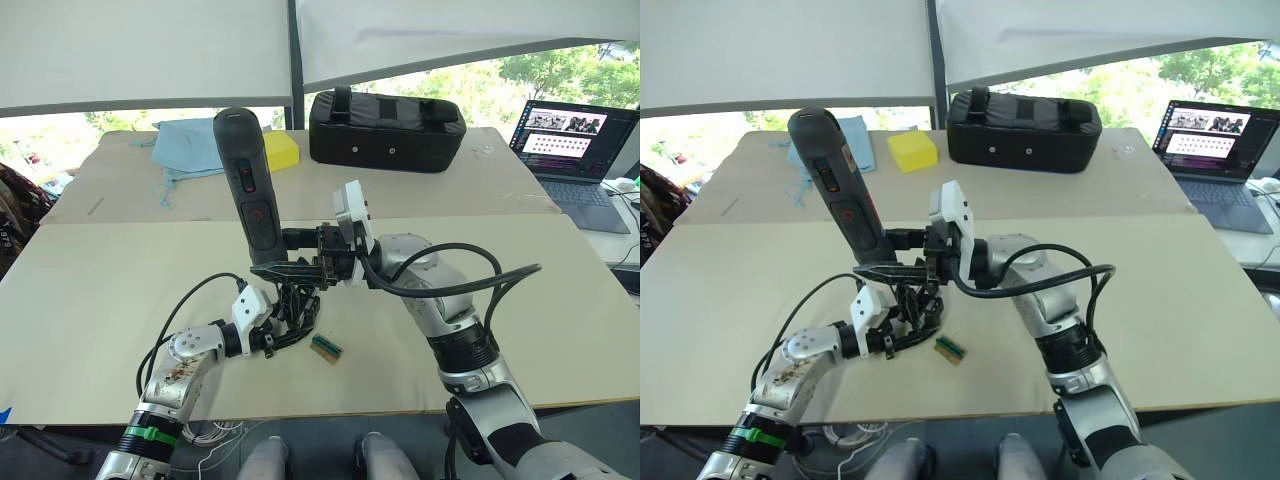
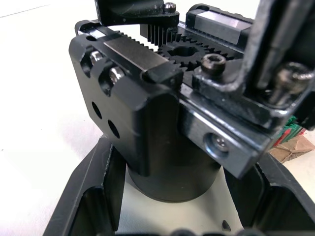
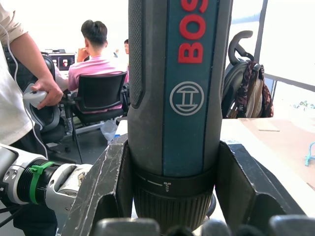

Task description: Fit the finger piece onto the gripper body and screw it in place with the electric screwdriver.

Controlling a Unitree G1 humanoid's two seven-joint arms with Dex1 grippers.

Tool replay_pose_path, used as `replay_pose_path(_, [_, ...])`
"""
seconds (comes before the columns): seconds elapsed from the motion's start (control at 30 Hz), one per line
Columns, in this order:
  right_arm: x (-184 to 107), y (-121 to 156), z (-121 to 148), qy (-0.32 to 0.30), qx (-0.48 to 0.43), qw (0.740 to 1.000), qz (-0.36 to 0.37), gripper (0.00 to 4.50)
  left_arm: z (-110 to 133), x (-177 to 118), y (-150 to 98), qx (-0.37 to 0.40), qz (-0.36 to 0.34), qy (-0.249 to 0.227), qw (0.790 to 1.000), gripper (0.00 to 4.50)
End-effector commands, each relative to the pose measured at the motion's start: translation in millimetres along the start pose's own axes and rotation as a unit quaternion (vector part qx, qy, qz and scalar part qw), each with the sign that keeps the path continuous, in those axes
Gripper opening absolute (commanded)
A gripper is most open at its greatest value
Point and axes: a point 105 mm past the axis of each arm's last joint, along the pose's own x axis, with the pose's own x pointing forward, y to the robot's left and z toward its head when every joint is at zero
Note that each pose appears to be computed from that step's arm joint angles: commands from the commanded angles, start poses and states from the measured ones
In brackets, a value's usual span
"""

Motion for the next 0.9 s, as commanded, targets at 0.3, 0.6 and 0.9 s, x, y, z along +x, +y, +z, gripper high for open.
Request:
replay_pose_path(0.3, [0, 4, 31, -0.041, -0.053, 0.997, 0.027, 1.90, -16, -2, -8, -0.024, -0.012, 0.030, 0.999, 2.31])
replay_pose_path(0.6, [-1, 7, 34, -0.039, -0.049, 0.997, 0.042, 1.90, -17, -1, -7, -0.023, -0.007, 0.032, 0.999, 2.31])
replay_pose_path(0.9, [0, 9, 42, -0.047, -0.057, 0.996, 0.053, 1.90, -17, 0, -6, -0.022, -0.004, 0.032, 0.999, 2.31])
